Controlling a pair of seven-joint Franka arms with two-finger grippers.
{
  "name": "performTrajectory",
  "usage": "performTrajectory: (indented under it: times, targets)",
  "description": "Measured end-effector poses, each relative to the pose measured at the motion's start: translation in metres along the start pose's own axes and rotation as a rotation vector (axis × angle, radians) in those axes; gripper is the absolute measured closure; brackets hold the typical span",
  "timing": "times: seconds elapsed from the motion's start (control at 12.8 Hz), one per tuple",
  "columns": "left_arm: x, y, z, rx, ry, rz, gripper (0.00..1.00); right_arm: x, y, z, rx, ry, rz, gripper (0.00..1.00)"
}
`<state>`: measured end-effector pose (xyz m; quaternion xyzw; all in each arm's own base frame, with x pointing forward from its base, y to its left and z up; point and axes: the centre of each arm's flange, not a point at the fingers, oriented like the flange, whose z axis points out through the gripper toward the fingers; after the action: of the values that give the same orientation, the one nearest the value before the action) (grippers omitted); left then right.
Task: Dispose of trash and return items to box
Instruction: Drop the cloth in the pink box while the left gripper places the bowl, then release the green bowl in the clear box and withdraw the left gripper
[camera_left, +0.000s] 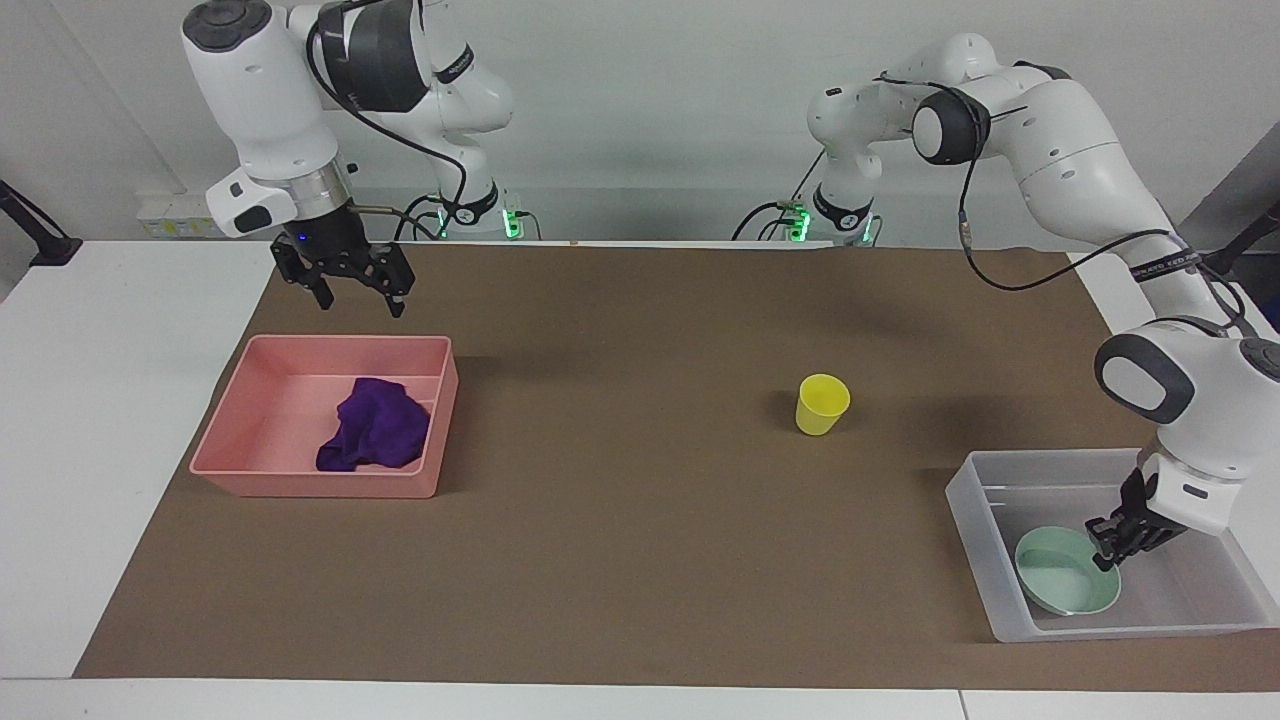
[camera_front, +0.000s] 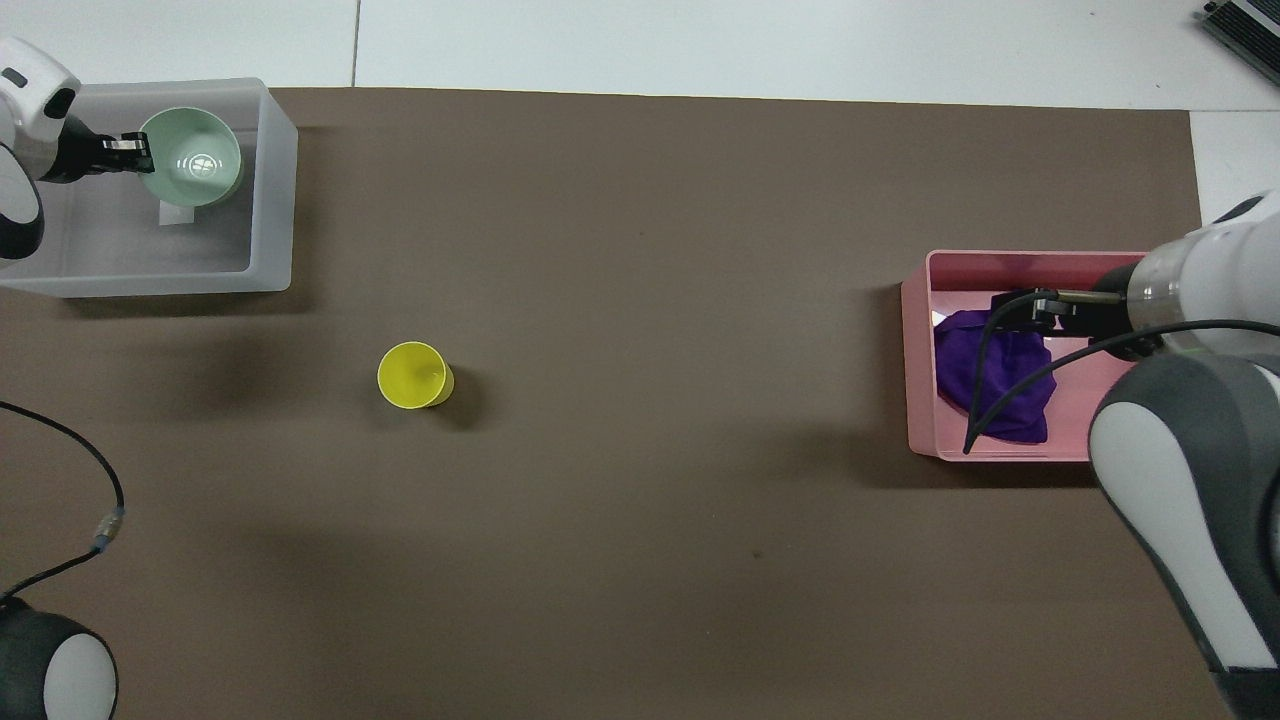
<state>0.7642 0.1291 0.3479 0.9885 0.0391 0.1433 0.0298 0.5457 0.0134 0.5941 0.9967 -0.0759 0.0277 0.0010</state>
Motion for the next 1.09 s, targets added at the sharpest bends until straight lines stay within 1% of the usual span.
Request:
performTrajectory:
  times: [0.16,0.23,0.47,0.55,0.78,0.94,1.09]
  targets:
    - [0.001,0.003,-0.003,-0.003,0.005,0.008,0.52,-0.005,0.001,-0.023,-0.004,-0.025,-0.012,0.0]
    - [0.003,0.007,-0.009,-0.004,0.014,0.021,0.41,-0.007,0.002,-0.032,-0.006,-0.034,-0.032,0.0]
    - [0.007,0.024,-0.052,-0.012,0.052,0.121,0.02,-0.007,0.004,-0.035,-0.008,-0.052,-0.066,0.0]
    - [0.004,0.032,-0.068,-0.018,0.058,0.141,0.0,-0.006,0.006,-0.033,-0.009,-0.057,-0.064,0.0]
    - [-0.021,0.061,-0.114,-0.043,0.053,0.179,0.0,-0.004,0.013,-0.03,-0.01,-0.061,-0.054,0.0]
    - [-0.049,0.078,-0.137,-0.061,0.024,0.2,0.0,-0.003,0.016,-0.03,-0.01,-0.062,-0.052,0.0]
    - [-0.082,0.094,-0.149,-0.084,-0.029,0.224,0.0,-0.002,0.018,-0.032,-0.009,-0.058,-0.087,0.0]
